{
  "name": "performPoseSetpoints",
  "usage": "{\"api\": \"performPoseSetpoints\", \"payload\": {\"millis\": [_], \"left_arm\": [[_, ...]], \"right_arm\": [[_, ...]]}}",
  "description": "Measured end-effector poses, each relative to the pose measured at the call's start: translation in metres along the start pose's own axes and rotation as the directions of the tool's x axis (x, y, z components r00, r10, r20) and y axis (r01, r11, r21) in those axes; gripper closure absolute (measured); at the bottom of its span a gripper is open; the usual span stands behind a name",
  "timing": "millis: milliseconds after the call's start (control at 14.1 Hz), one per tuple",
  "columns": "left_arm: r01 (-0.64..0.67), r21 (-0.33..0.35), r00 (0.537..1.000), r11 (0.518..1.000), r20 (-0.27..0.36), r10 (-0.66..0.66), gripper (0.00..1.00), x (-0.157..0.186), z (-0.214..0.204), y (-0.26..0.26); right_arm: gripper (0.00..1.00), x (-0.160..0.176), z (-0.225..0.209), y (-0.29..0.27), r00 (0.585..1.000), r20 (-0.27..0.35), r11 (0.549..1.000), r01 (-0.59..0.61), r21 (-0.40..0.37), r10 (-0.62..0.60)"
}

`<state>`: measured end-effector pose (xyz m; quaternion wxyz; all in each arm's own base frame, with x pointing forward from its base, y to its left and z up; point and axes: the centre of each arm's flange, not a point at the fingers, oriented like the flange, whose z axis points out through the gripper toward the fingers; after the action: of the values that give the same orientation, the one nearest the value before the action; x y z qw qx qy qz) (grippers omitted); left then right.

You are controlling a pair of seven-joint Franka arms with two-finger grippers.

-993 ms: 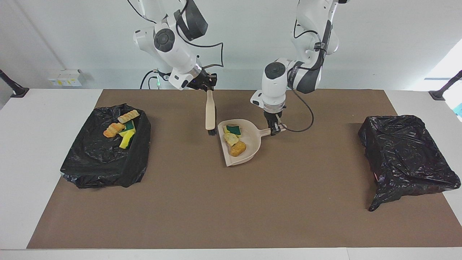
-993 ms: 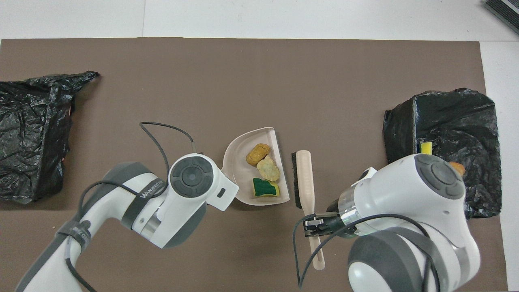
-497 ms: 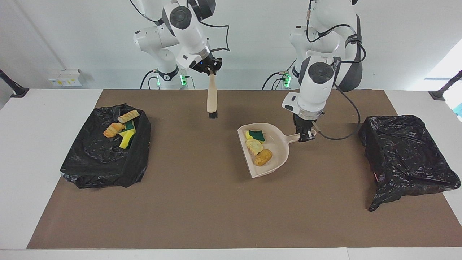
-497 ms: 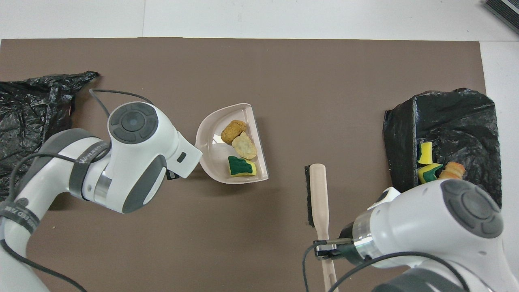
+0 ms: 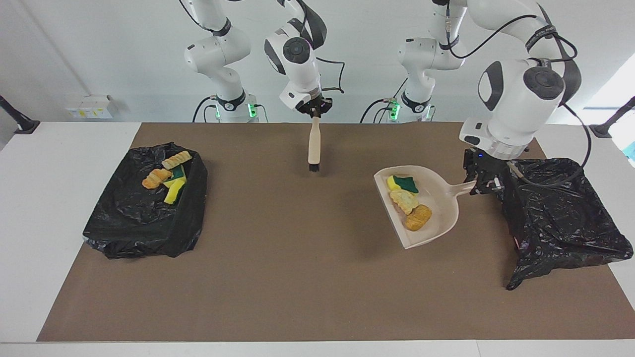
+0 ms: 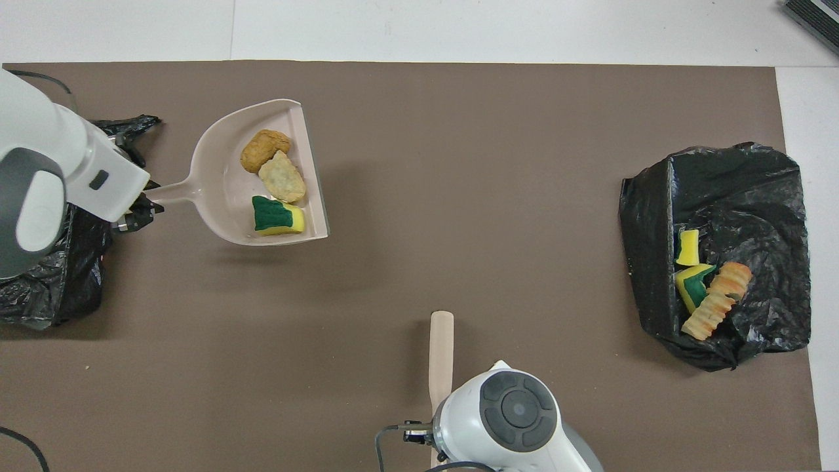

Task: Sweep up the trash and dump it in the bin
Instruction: 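Carry the dustpan with the left gripper to the black bag nearest it, then tip the dustpan into the black bag with the left gripper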

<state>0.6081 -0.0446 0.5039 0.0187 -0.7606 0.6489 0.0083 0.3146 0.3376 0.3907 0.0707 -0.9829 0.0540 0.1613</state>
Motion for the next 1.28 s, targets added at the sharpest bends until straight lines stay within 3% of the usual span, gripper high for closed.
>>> {"api": "performPoseSetpoints", "payload": {"millis": [284, 568, 851, 993, 1135, 1277], "left_arm": [[-0.044, -0.017, 0.999, 0.999, 0.004, 0.044, 0.69, -0.114, 0.003, -0.019], [-0.106, -0.023, 0.994, 0.994, 0.015, 0.106, 0.69, -0.209, -0.005, -0.026], [-0.165, -0.003, 0.981, 0.986, 0.102, 0.164, 0.69, -0.302, -0.019, -0.029], [-0.208, 0.023, 0.958, 0.978, 0.205, 0.199, 0.69, -0.331, -0.027, -0.035], [-0.251, 0.055, 0.919, 0.966, 0.326, 0.221, 0.69, -0.34, -0.033, -0.045], [-0.276, 0.044, 0.869, 0.96, 0.438, 0.23, 0.69, -0.346, -0.03, -0.05]], "right_arm": [[0.74, 0.004, 0.029, 0.006, 0.999, -0.043, 1.0, -0.001, 0.011, 0.001], [0.74, 0.005, 0.05, 0.011, 0.997, -0.049, 0.998, 0.06, -0.004, -0.06], [0.74, 0.009, 0.056, 0.012, 0.995, -0.055, 0.996, 0.085, -0.019, -0.086], [0.58, 0.01, 0.056, 0.011, 0.994, -0.054, 0.996, 0.091, -0.02, -0.092], [0.35, 0.013, 0.05, 0.007, 0.993, -0.064, 0.996, 0.094, -0.01, -0.094], [0.13, 0.026, 0.028, 0.005, 0.992, -0.1, 0.996, 0.085, 0.016, -0.083]]}}
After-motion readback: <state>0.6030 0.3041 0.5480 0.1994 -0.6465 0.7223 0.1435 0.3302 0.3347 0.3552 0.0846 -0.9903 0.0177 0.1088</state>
